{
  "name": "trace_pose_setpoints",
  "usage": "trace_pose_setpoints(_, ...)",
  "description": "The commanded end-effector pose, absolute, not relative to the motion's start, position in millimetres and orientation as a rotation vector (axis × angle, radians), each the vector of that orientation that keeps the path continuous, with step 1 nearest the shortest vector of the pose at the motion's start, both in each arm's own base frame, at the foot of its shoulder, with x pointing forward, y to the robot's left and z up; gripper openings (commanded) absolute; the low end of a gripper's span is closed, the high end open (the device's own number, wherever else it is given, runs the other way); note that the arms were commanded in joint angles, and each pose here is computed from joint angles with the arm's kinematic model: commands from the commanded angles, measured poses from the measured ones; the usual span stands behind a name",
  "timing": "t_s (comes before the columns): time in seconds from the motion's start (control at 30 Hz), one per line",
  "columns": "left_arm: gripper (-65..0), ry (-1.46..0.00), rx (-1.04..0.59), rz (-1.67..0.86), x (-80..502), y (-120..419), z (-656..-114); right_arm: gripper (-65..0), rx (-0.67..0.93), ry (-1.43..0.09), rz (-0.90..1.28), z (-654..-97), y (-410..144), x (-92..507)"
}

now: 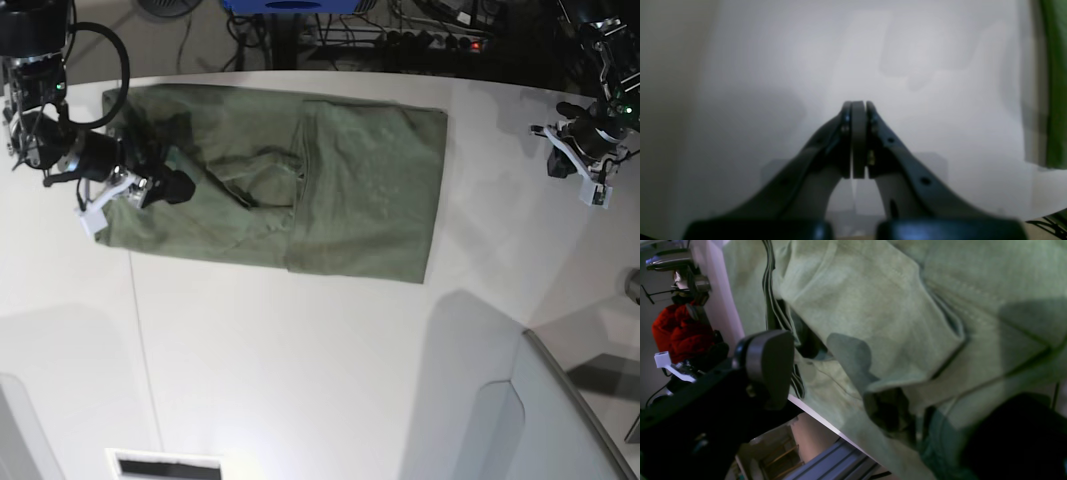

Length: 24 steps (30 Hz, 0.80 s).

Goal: Layout the t-shirt on the table in an organized manner, then fold the t-shirt properly
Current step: 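Grasp the shirt's other end with the right gripper and lift it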

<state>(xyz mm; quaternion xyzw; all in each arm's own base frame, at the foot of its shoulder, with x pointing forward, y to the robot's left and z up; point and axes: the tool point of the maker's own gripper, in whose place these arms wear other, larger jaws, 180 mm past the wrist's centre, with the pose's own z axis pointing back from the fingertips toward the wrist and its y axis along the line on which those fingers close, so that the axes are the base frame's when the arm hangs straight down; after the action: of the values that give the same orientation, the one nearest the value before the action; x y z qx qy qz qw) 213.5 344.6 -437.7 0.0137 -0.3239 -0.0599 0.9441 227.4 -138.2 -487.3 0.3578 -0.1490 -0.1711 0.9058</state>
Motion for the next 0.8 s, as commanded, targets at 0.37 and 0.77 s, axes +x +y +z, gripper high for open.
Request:
trace_pose_setpoints(0.37,-65.0,-0.692,0.032,-0.122,217,347,-430,-64.2,0.655,-0.198,-0.37,-508,-153,231)
trace_pose_setpoints(0.77,-65.0,-0.693,0.032,-0.119,217,347,-430,-64.8,0.453,-0.244,-0.499,-507,-189,247)
